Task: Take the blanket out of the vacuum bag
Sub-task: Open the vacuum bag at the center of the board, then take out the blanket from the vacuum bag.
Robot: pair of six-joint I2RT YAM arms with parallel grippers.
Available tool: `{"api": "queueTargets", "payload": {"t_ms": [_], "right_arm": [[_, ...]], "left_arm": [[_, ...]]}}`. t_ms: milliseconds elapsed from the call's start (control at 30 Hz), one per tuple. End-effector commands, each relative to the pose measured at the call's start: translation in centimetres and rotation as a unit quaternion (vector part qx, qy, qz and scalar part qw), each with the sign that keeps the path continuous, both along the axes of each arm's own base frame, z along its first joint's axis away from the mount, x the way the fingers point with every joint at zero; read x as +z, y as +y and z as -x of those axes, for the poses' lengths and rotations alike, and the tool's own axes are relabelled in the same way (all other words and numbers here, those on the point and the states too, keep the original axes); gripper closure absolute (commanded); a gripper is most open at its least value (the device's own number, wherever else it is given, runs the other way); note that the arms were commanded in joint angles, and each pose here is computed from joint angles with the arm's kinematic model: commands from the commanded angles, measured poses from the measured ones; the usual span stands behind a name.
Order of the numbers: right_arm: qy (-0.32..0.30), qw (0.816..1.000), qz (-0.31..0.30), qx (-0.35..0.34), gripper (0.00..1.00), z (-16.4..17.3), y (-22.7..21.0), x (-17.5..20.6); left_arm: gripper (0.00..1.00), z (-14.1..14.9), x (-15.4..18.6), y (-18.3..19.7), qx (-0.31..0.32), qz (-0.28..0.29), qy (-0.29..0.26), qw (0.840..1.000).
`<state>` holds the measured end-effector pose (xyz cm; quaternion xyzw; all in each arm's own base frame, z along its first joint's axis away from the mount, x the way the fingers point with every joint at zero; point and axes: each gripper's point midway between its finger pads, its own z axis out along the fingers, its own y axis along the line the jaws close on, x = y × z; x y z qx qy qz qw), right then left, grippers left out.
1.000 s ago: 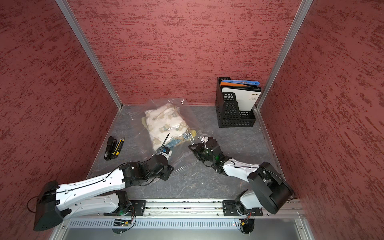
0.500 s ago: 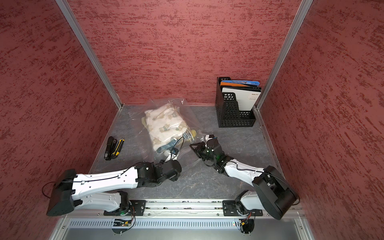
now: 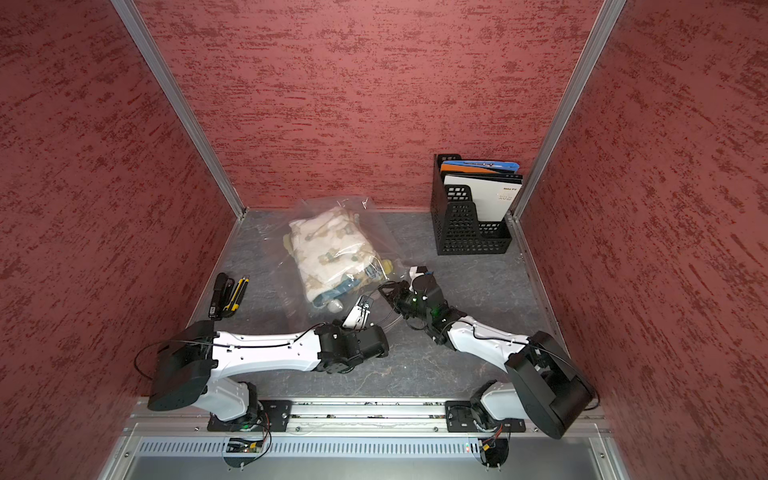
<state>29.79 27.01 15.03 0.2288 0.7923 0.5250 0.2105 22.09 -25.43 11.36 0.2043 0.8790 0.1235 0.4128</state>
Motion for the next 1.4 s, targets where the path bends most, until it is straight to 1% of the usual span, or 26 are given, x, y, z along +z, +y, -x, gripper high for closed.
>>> {"api": "queueTargets", "payload": {"t_ms": [0,67,200,267,467,600,667,733,833,867,967,1067,1133,1200,1267,1367], "right_arm": [[-0.021,1.0,-0.007,0.011,0.78,-0.2,0.6,1.9],[-0.024,1.0,-0.005,0.009,0.78,-0.1,0.4,2.0],[-0.026,1.0,-0.01,0.004,0.77,0.3,0.0,2.4],[-0.031,0.999,-0.011,0.008,0.74,0.7,-0.2,2.6],[-0.035,0.999,-0.001,0.015,0.72,2.4,-1.2,2.9],[-0.036,0.999,0.019,0.01,0.86,3.4,-1.9,2.3],[-0.035,0.999,0.015,0.01,0.92,3.4,-1.7,2.1],[-0.034,0.999,0.008,0.015,0.95,3.4,-1.2,2.1],[-0.025,1.0,-0.003,0.018,0.95,3.2,-0.1,1.4],[-0.023,1.0,-0.01,0.018,0.94,3.0,0.2,1.2],[-0.024,0.999,-0.033,0.02,0.83,2.1,1.4,1.2],[-0.025,0.998,-0.05,0.02,0.75,1.1,2.6,1.3],[-0.031,0.998,-0.06,0.016,0.74,0.3,3.4,1.4],[-0.022,0.998,-0.053,0.012,0.75,-0.5,4.1,0.7],[-0.027,0.999,-0.045,0.015,0.75,-0.9,4.9,0.6],[-0.029,0.999,-0.04,0.015,0.75,-1.3,5.9,0.4]], "left_arm": [[0.99,-1.1,2.2,-0.8,0.006,0.018,-0.025,0.999],[1.0,-1.6,2.8,-0.9,0.005,0.029,-0.019,0.999],[1.0,-2.4,5.0,-1.0,-0.004,0.051,-0.03,0.998],[1.0,-2.8,6.4,-1.2,-0.014,0.065,-0.039,0.997],[1.0,-4.1,9.8,-1.2,-0.016,0.101,-0.064,0.993],[1.0,-4.8,12.2,-1.3,-0.02,0.117,-0.081,0.99],[1.0,-4.9,13.0,-1.6,-0.025,0.121,-0.087,0.989],[1.0,-5.0,13.6,-1.3,-0.022,0.122,-0.091,0.988],[1.0,-5.0,14.4,-1.1,-0.021,0.134,-0.092,0.987],[1.0,-5.0,14.6,-1.0,-0.021,0.138,-0.092,0.986],[1.0,-4.9,14.9,-0.8,-0.017,0.159,-0.085,0.984],[1.0,-4.9,14.8,-0.5,-0.014,0.17,-0.081,0.982],[1.0,-4.9,14.9,-0.2,-0.009,0.178,-0.08,0.981],[1.0,-5.0,14.9,-0.1,-0.005,0.19,-0.079,0.979],[1.0,-5.0,14.8,0.0,-0.002,0.203,-0.076,0.976],[1.0,-5.1,14.3,0.1,0.001,0.208,-0.072,0.976]]}}
